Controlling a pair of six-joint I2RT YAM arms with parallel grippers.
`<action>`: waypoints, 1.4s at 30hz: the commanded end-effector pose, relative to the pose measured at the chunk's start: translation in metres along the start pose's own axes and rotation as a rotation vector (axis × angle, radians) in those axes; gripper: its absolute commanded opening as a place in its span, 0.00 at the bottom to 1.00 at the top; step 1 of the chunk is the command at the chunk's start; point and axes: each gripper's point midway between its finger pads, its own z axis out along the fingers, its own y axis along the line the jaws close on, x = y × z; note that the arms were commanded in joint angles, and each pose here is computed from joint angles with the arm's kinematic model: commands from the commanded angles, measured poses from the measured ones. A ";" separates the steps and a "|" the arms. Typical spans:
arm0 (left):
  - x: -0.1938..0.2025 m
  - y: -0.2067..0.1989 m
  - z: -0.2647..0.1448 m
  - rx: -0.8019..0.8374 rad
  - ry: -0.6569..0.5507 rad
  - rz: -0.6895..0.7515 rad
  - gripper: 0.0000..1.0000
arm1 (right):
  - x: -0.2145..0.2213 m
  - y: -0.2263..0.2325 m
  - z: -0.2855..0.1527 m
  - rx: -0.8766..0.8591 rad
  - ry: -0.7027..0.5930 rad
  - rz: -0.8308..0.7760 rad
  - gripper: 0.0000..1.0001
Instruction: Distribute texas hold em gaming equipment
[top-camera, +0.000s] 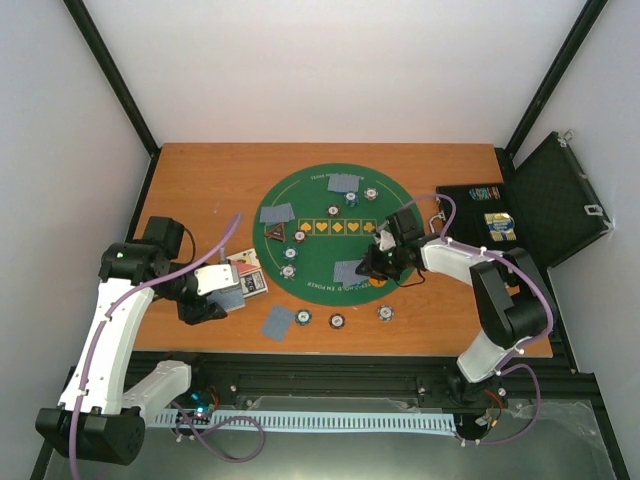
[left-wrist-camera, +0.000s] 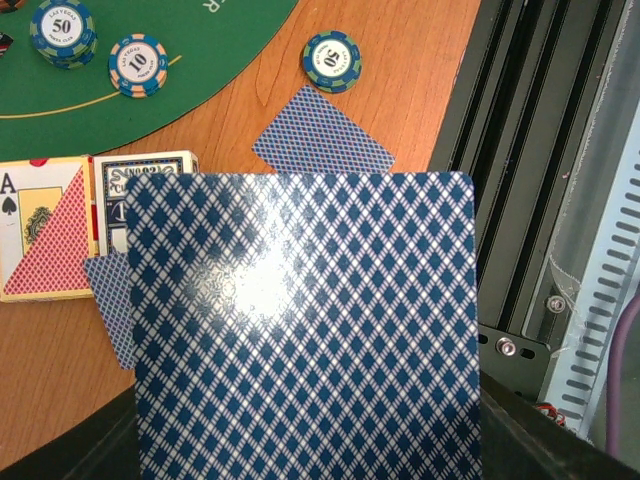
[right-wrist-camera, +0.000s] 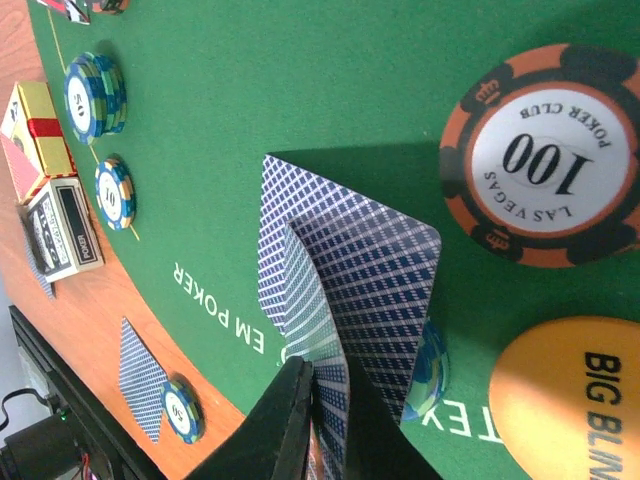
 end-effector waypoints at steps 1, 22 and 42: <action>-0.008 -0.001 -0.010 -0.019 -0.030 0.037 0.01 | 0.000 -0.004 -0.009 0.019 -0.020 -0.008 0.08; -0.012 -0.002 -0.012 -0.013 -0.046 0.049 0.01 | -0.003 0.012 -0.069 0.061 -0.140 -0.020 0.31; -0.014 -0.003 -0.011 -0.006 -0.062 0.048 0.01 | 0.124 0.281 -0.028 -0.633 0.091 -0.286 0.82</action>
